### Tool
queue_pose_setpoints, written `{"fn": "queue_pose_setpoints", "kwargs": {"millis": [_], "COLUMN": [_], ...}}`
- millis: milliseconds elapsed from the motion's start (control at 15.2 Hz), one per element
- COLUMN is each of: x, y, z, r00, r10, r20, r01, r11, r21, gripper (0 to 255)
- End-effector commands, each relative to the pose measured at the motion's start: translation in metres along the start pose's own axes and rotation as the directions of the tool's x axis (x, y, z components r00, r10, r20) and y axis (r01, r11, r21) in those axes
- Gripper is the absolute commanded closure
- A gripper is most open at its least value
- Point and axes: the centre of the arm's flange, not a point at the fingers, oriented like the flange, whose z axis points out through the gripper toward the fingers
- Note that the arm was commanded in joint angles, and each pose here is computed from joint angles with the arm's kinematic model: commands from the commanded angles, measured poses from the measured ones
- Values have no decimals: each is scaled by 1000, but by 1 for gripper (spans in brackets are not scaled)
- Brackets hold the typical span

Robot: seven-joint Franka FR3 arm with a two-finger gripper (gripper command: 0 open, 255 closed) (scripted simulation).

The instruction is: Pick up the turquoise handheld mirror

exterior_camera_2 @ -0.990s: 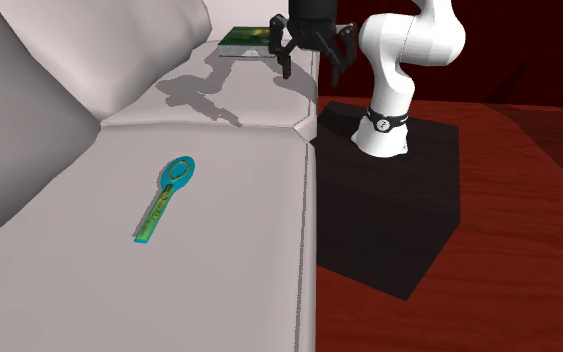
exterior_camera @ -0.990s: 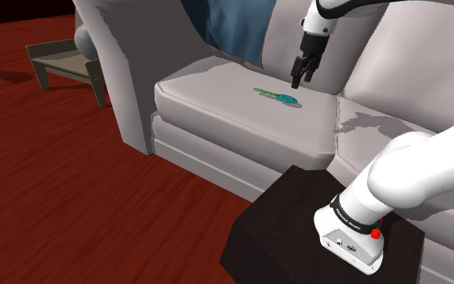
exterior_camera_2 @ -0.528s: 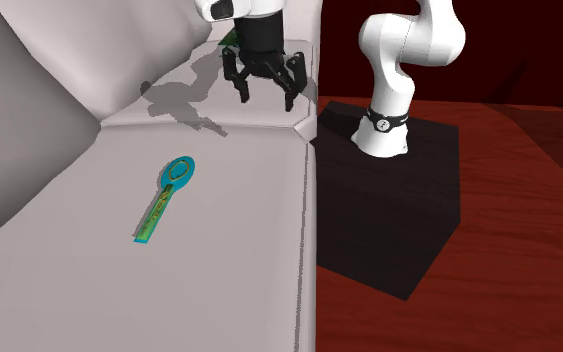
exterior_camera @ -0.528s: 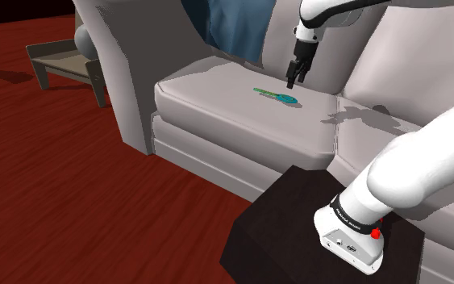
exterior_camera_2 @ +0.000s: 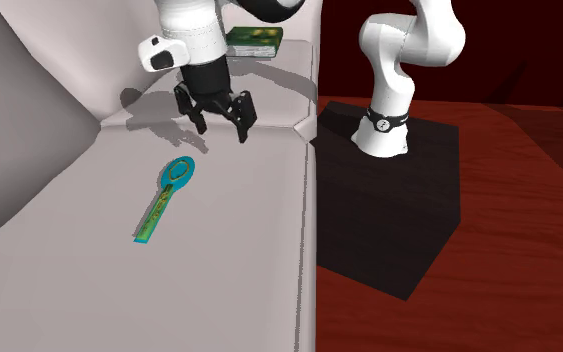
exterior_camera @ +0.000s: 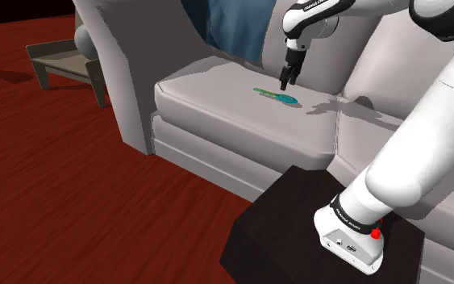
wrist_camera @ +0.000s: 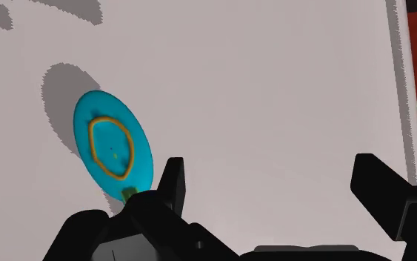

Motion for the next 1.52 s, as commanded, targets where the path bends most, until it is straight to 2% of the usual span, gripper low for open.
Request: {"fn": "queue_pose_setpoints", "kwargs": {"millis": [0, 660, 1188, 1320, 1386, 1452], "x": [12, 87, 94, 94, 94, 94], "y": [20, 114, 119, 119, 119, 119], "z": [12, 70, 112, 112, 112, 112], "r00": [1000, 998, 998, 998, 998, 998], "r10": [-12, -63, -65, -65, -65, -65], "r20": [2, 14, 15, 15, 15, 15], "r01": [12, 63, 64, 64, 64, 64], "r11": [1000, 998, 998, 998, 998, 998], "r21": [1, 7, 7, 7, 7, 7], "gripper": [0, 0, 0, 0, 255, 255]}}
